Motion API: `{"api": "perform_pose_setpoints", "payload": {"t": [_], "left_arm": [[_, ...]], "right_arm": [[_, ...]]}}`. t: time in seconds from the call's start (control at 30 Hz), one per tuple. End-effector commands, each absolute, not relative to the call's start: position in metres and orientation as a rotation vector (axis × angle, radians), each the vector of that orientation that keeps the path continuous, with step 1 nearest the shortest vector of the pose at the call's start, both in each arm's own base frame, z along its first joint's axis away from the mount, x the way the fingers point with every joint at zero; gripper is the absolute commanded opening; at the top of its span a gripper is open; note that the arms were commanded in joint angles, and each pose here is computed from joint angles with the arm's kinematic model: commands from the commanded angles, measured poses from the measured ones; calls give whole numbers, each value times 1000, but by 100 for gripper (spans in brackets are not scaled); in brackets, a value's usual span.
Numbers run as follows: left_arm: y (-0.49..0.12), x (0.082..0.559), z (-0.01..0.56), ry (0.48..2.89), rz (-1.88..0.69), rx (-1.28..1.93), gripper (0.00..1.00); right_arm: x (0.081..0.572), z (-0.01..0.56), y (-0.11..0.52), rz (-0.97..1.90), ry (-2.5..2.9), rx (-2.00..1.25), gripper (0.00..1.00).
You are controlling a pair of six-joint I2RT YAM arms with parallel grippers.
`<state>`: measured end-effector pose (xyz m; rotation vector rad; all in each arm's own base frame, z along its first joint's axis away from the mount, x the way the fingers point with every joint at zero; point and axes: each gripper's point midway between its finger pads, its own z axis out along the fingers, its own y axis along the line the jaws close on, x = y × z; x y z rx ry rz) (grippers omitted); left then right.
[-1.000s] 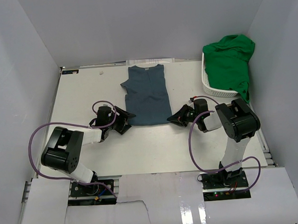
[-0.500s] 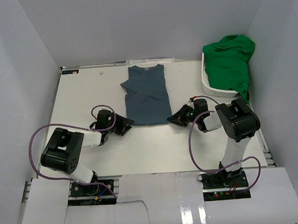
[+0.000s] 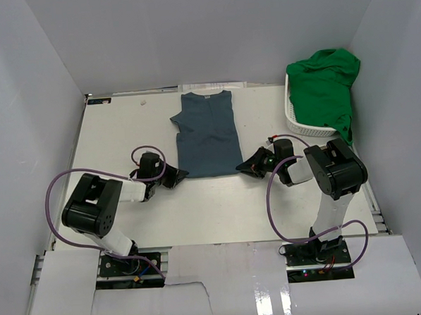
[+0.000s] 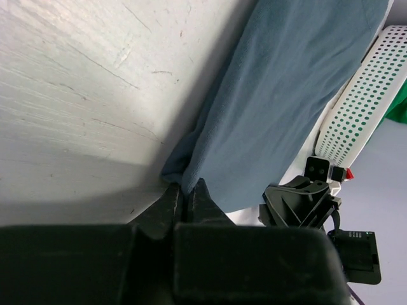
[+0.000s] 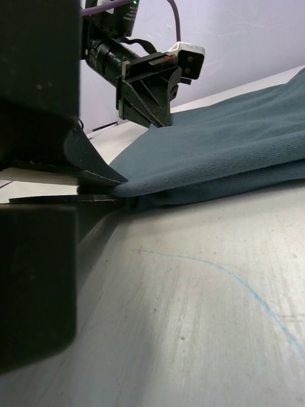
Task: Fold and stack the t-shirts
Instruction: Grab one side of the 2/3 rectangular tshirt with both arms
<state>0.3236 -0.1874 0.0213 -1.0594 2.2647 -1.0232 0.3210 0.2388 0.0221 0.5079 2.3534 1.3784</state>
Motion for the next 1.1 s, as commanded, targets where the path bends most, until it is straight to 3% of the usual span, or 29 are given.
{"api": "perform_pose_setpoints", "payload": {"t": [0.0, 0.47, 1.07], "left_arm": [[-165, 295, -24, 2401, -792, -1107, 0], [-173, 273, -1, 2571, -789, -776, 0], [-173, 170, 32, 2670, -873, -681, 0]], "right_arm": [[323, 27, 240, 1366, 2344, 467, 8], [279, 24, 227, 1119, 2538, 221, 8], [154, 23, 203, 1164, 2660, 232, 8]]}}
